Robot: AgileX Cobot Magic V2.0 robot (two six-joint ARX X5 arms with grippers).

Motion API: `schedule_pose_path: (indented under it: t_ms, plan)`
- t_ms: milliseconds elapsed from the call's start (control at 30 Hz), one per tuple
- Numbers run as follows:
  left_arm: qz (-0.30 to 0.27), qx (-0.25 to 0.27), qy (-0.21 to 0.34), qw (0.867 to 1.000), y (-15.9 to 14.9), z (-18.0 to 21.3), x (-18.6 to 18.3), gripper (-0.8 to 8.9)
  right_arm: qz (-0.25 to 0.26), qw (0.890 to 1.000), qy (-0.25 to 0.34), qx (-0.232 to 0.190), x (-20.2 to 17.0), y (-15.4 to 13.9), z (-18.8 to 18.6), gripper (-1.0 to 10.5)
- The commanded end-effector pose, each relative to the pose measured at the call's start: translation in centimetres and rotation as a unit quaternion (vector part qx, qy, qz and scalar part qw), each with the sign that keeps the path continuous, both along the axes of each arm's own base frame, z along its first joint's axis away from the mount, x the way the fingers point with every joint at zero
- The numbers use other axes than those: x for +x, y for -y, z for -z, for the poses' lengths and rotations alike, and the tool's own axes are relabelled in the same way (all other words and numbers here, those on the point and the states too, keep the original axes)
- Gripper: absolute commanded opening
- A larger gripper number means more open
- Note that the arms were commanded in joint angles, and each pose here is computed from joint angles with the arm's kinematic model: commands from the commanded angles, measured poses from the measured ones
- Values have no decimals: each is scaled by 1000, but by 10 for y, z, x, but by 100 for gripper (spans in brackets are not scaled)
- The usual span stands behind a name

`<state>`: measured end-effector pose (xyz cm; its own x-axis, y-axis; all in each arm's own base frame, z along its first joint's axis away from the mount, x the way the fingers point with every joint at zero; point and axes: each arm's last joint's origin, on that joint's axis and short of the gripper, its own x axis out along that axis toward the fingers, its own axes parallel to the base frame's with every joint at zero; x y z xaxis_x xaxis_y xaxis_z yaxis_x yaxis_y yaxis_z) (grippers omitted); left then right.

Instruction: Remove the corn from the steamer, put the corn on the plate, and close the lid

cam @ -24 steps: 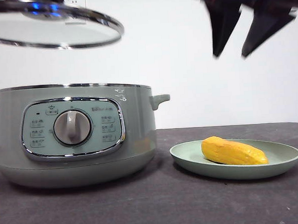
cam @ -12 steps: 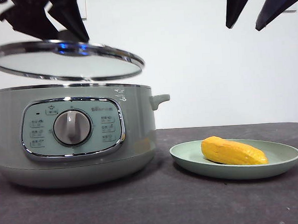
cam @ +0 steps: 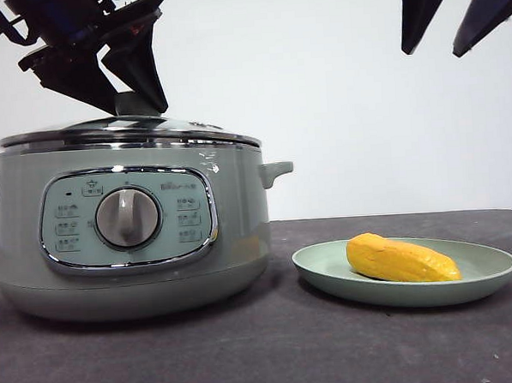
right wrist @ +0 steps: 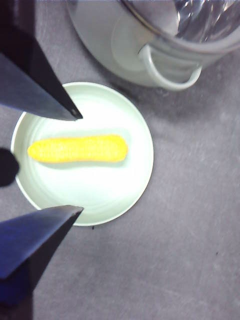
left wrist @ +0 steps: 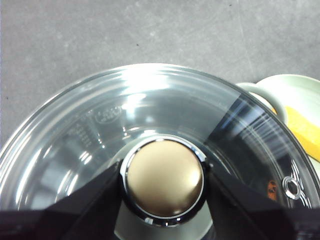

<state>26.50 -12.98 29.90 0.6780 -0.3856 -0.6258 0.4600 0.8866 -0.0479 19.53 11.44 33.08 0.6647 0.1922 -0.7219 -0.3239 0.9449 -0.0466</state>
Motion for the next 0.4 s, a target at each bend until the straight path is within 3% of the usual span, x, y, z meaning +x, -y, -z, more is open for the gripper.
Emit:
schedule_pose_path:
  t_ms: [33, 133, 233, 400]
  plan:
    - [0, -9, 12, 1000, 2, -5, 2, -8, 4, 1000, 0, 0, 1, 1, 1, 281]
    - [0, -4, 3, 1000, 1, -3, 1, 50, 4, 1000, 0, 0, 1, 1, 1, 281]
    - [0, -5, 4, 1000, 1, -3, 1, 436, 4, 1000, 0, 0, 1, 1, 1, 281]
    - [0, -17, 29, 999, -2, -16, -6, 444, 4, 1000, -2, -1, -1, 1, 1, 281]
